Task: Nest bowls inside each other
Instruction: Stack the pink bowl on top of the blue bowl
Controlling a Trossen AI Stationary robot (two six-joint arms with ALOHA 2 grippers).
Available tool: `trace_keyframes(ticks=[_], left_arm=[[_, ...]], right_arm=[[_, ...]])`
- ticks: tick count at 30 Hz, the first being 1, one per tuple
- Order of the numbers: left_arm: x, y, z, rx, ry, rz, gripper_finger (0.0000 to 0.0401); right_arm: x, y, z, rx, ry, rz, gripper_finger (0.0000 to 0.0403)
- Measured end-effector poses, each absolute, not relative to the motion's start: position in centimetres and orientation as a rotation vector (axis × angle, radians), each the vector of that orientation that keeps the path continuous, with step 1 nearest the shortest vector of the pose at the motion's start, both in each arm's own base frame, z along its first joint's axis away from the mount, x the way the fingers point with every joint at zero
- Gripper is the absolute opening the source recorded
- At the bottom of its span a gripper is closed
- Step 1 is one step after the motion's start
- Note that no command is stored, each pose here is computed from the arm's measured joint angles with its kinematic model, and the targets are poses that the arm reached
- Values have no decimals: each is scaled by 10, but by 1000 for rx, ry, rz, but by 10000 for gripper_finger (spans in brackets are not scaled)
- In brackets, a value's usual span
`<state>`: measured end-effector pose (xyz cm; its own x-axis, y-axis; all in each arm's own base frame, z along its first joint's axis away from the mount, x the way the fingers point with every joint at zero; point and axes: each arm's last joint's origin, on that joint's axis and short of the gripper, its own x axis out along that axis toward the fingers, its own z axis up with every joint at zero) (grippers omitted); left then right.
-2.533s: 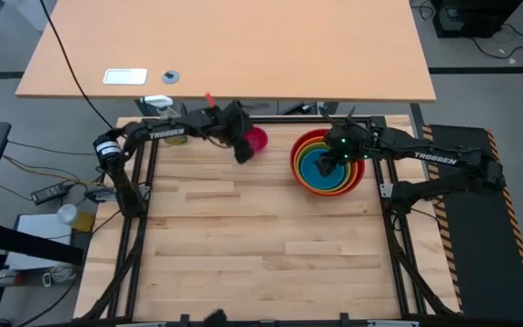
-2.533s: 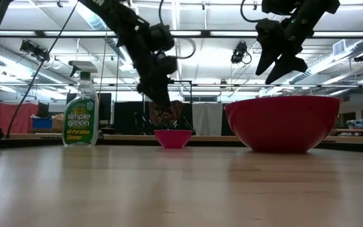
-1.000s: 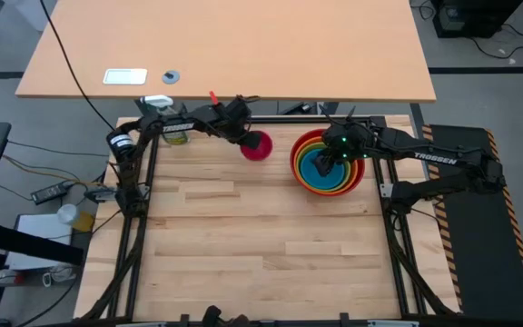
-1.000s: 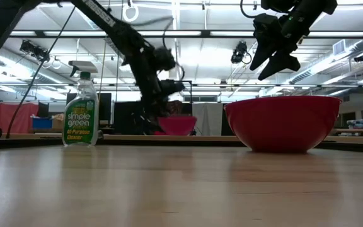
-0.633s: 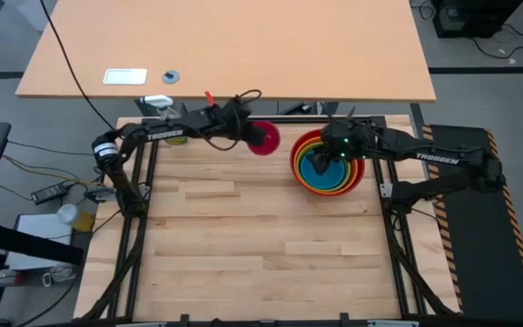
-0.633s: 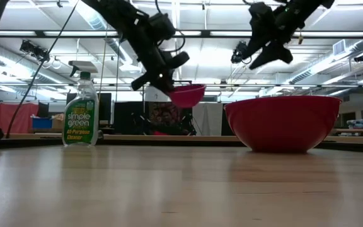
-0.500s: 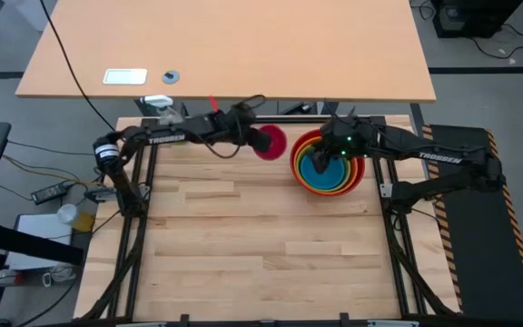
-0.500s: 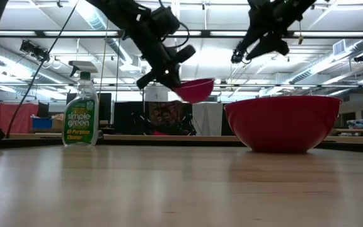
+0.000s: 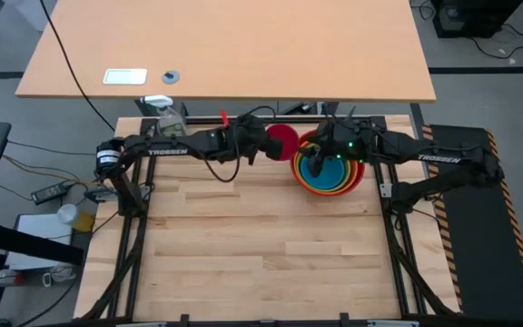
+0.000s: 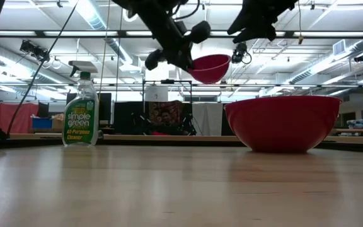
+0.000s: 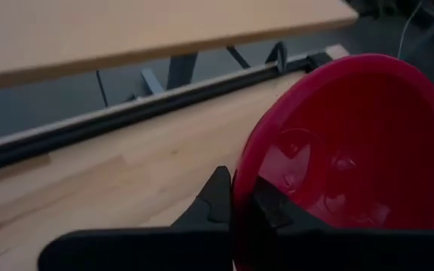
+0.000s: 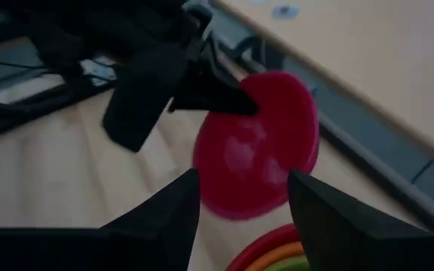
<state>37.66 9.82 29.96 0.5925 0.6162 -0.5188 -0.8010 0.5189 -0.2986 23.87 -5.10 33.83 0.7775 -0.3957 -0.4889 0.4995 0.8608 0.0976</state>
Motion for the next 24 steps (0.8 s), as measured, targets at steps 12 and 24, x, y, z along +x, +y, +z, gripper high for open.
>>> trace_keyframes(ticks=[12,24], left_arm=[[382,70,316,-426,284,979,10],[387,53,323,-337,219,983,13]], right_arm=[[241,-51,338,57,473,-683,206],[264,-55,320,43,519,-649,206]])
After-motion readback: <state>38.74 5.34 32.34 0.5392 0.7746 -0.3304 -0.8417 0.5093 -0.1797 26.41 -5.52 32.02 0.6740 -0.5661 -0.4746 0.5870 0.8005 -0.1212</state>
